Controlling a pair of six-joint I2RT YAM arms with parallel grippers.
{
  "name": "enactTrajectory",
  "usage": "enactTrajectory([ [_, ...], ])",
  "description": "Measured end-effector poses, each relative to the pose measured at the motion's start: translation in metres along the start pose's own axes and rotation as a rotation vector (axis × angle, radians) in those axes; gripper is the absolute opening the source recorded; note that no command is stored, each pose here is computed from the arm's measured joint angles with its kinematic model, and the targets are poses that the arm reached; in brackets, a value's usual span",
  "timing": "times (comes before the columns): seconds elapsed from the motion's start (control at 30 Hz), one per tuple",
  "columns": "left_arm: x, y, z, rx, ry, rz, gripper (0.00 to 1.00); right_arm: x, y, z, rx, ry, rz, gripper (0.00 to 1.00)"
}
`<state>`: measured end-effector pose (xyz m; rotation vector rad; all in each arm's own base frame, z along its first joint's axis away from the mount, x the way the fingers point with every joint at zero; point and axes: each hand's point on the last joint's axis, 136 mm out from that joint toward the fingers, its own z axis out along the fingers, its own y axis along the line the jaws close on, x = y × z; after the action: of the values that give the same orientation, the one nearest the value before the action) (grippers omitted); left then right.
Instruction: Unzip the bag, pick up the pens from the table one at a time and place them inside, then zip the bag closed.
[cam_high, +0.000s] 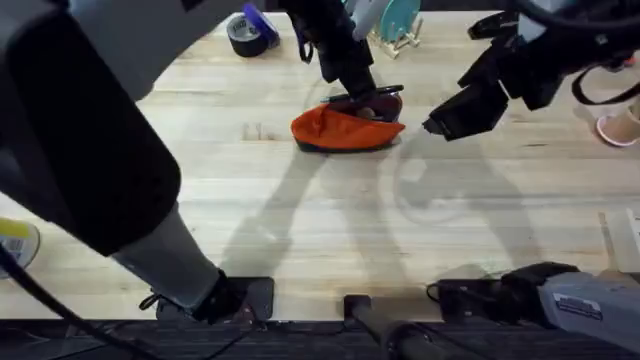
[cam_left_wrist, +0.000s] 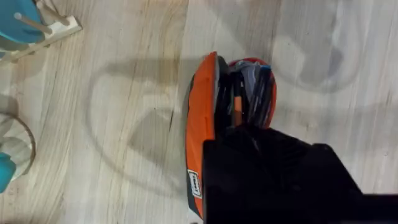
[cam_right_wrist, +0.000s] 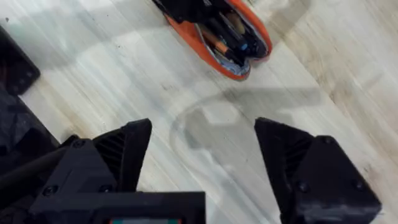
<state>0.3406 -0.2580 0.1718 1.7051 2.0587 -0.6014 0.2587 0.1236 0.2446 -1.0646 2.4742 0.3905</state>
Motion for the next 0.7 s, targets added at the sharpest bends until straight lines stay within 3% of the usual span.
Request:
enactTrajectory([
  [0.27,-0.007,-0.003,0.003,0.014,-0.022,0.014,0.042,0.0,0.0,0.0,0.0,0.0,0.0,0.996],
  [0.7,0.001,0.003,0.028,0.053,-0.009,-0.006,0.042,0.0,0.0,0.0,0.0,0.0,0.0,0.996],
])
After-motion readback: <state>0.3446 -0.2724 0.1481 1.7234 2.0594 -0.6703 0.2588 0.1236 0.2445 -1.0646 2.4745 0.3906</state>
